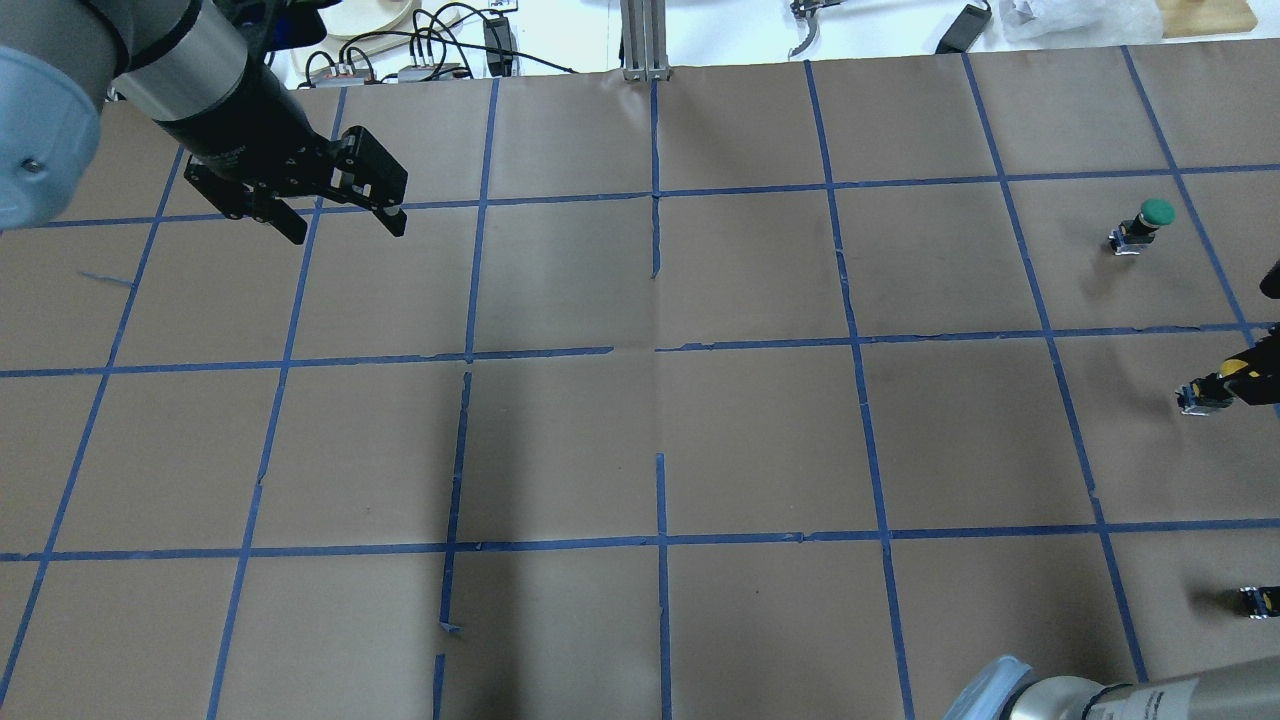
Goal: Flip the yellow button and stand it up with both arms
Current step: 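Carry the yellow button with the right gripper and lower it upright, then open the right gripper to release the standing yellow button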
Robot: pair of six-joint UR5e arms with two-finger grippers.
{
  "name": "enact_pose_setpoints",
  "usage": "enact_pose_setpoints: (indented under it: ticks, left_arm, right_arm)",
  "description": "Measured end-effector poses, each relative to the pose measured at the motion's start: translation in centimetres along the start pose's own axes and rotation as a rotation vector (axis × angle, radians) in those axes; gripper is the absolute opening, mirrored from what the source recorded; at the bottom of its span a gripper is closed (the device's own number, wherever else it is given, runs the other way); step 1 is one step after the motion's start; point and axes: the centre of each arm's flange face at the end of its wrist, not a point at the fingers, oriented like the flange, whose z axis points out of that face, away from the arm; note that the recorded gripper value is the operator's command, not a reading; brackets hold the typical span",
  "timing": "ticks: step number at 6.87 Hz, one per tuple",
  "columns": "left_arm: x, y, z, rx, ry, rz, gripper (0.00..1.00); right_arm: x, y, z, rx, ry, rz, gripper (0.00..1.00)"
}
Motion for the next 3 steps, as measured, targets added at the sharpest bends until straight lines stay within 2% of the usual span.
enact_pose_setpoints:
  ticks: [1, 2, 3]
  left_arm:
    - [0.04, -0.03, -0.07, 0.001, -0.003, -0.011, 1.00]
    - [0.07, -0.05, -0.31, 0.008, -0.010, -0.018, 1.00]
    - [0.18, -0.21, -0.86, 0.021, -0.026, -0.015, 1.00]
  right_arm:
    - [0.22, 0.08, 0.44, -0.001, -0.004, -0.006, 0.34]
    - [0.34, 0.13, 0.70, -0.001, -0.006, -0.005, 0.54]
    - [0.39, 0.24, 0.80, -0.011, -0.006, 0.011, 0.99]
